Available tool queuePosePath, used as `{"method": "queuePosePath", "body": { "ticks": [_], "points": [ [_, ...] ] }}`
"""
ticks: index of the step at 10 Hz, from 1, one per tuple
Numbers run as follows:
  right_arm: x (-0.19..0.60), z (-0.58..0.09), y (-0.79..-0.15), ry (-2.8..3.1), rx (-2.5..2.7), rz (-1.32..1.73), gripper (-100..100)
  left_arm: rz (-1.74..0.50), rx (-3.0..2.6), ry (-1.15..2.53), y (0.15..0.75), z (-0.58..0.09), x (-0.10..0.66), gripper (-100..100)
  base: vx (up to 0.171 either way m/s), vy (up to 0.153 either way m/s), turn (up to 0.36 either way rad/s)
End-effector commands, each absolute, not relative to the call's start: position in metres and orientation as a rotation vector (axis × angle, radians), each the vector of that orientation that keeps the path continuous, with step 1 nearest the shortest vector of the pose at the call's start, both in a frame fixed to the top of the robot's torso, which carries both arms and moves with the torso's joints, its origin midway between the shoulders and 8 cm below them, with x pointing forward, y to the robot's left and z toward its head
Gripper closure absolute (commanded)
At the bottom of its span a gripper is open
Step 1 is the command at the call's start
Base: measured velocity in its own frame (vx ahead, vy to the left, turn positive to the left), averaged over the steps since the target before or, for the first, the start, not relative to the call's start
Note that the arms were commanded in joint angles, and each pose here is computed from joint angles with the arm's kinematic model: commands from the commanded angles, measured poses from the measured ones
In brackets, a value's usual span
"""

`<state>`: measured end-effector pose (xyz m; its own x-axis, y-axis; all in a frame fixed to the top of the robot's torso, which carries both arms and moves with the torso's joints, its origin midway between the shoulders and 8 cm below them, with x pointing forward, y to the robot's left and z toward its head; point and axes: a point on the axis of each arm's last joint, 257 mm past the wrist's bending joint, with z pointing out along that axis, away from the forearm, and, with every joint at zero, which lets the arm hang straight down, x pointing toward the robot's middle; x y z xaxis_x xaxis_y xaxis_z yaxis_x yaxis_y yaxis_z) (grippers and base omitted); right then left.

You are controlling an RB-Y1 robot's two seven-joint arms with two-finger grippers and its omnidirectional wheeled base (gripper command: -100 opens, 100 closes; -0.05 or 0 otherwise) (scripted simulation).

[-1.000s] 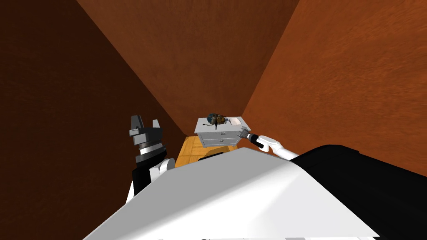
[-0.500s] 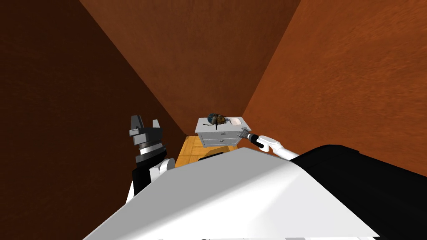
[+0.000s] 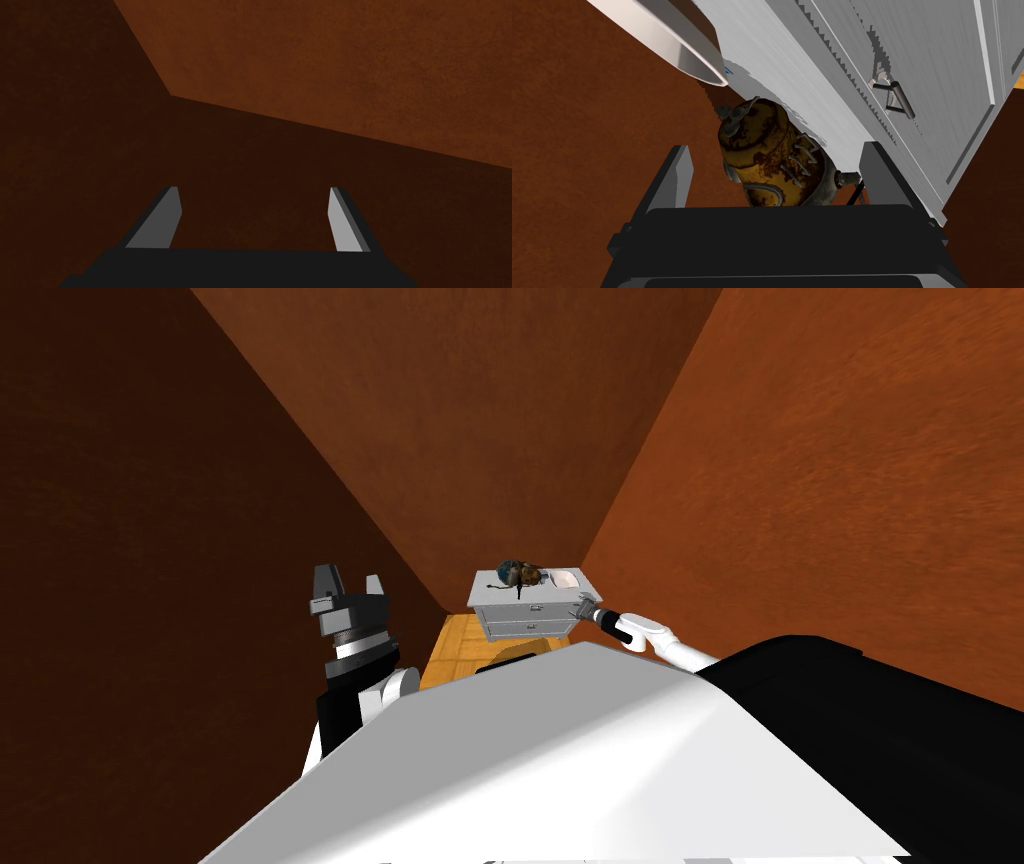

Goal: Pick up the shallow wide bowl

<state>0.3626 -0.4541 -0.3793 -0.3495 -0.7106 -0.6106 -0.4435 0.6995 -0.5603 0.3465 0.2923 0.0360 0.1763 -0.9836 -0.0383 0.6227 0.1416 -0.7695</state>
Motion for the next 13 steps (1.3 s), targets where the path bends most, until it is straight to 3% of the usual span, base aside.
{"method": "queuePosePath", "body": {
  "ticks": [1, 7, 13],
  "points": [
    [0.359, -0.383, -0.459, 2.009, -0.937, -0.401, -100, -1.280, -0.702, 0.638, 0.292, 0.036, 0.346, 0, -0.072, 0.000, 0.007],
    [0.338, -0.401, -0.515, 2.070, -1.094, -0.576, -100, -1.280, -0.702, 0.638, 0.292, 0.036, 0.346, 0, -0.024, 0.006, 0.082],
    [0.338, -0.401, -0.515, 2.070, -1.094, -0.576, -100, -1.280, -0.702, 0.638, 0.292, 0.036, 0.346, 0, 0.003, 0.001, 0.011]
  ]
}}
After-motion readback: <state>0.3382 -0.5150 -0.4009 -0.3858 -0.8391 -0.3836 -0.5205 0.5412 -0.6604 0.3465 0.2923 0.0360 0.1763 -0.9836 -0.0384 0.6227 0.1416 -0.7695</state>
